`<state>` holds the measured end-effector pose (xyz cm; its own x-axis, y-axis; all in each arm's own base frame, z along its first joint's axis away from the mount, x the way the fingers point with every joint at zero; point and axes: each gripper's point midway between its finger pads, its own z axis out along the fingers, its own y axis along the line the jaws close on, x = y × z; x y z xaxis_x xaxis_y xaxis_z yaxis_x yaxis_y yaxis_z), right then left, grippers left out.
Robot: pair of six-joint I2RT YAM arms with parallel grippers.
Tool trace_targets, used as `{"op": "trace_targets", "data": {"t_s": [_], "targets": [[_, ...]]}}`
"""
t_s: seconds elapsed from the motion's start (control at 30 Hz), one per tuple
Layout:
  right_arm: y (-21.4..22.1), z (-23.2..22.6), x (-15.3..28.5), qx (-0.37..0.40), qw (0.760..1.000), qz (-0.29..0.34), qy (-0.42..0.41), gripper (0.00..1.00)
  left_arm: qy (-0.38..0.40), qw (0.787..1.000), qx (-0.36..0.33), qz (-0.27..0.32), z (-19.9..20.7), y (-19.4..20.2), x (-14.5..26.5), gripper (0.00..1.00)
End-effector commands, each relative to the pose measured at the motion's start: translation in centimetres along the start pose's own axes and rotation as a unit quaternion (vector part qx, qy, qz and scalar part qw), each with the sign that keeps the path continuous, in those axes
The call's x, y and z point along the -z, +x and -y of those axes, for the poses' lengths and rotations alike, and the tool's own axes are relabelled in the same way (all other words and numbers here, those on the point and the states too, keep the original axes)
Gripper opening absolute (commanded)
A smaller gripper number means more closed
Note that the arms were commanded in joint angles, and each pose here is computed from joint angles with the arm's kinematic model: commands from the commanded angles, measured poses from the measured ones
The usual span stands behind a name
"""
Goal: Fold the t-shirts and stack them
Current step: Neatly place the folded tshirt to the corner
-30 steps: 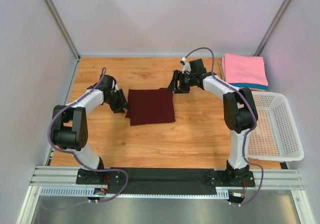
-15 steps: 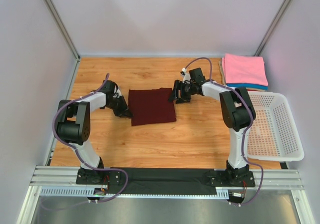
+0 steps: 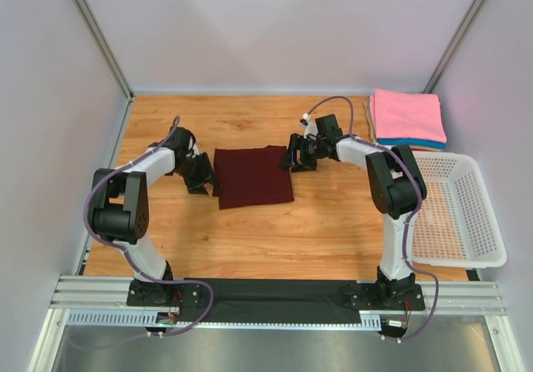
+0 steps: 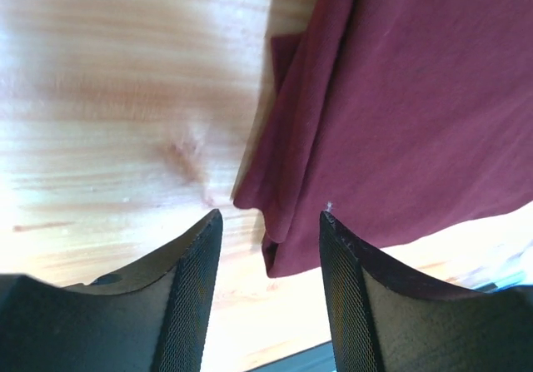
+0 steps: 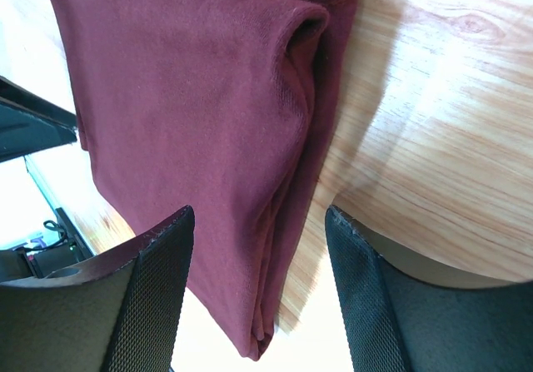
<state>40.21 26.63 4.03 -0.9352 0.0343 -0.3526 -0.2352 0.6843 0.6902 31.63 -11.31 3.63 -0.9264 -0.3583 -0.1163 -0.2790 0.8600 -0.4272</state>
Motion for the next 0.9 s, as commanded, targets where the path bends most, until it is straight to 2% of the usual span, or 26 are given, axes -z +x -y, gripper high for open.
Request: {"op": "trace_targets", "data": {"t_s": [0.0, 0.17, 0.3, 0.33, 0.37, 0.5, 0.63, 0.67, 0.8, 0.83, 0.87], "targets": [[-0.1, -0.8, 0.3, 0.019, 1.0, 0.008, -0.005, 0.66, 0.009, 1.0, -0.024, 0.013, 0.5, -1.5, -0.3, 0.57], [-0.2, -0.8, 0.4, 0.019, 1.0, 0.009, -0.004, 0.66, 0.065, 0.997, -0.011, -0.027, 1.4, -0.2, -2.7, 0.56], [0.1, -0.8, 0.3, 0.016, 1.0, 0.008, -0.007, 0.66, 0.099, 0.994, 0.001, -0.043, 2.2, 0.6, -3.3, 0.46], [0.1, -0.8, 0.3, 0.013, 1.0, 0.009, -0.007, 0.66, 0.107, 0.993, 0.002, -0.04, 2.4, 0.4, -3.3, 0.39], [0.3, -0.6, 0.2, 0.012, 1.0, 0.01, -0.007, 0.66, 0.119, 0.992, 0.009, -0.046, 2.9, 0.6, -3.1, 0.37], [0.7, -0.3, 0.0, 0.004, 1.0, 0.006, -0.01, 0.66, 0.147, 0.987, 0.032, -0.052, 3.8, 0.4, -2.7, 0.34], [0.9, -0.3, 0.0, 0.005, 1.0, 0.006, -0.009, 0.66, 0.129, 0.989, 0.049, -0.056, 2.6, 1.0, -3.0, 0.4], [1.0, -0.2, -0.1, 0.006, 1.0, 0.004, -0.008, 0.66, 0.114, 0.99, 0.056, -0.066, 1.9, 1.7, -3.3, 0.46], [0.9, -0.2, 0.0, 0.012, 1.0, 0.005, -0.005, 0.66, 0.063, 0.993, 0.061, -0.081, -0.2, 2.9, -3.6, 0.53], [0.9, -0.2, 0.1, 0.012, 1.0, 0.004, -0.005, 0.66, 0.062, 0.993, 0.054, -0.079, -0.2, 2.9, -3.3, 0.58], [0.8, -0.2, 0.2, 0.013, 1.0, 0.005, -0.005, 0.65, 0.046, 0.995, 0.051, -0.069, -0.6, 2.5, -3.1, 0.59]]}}
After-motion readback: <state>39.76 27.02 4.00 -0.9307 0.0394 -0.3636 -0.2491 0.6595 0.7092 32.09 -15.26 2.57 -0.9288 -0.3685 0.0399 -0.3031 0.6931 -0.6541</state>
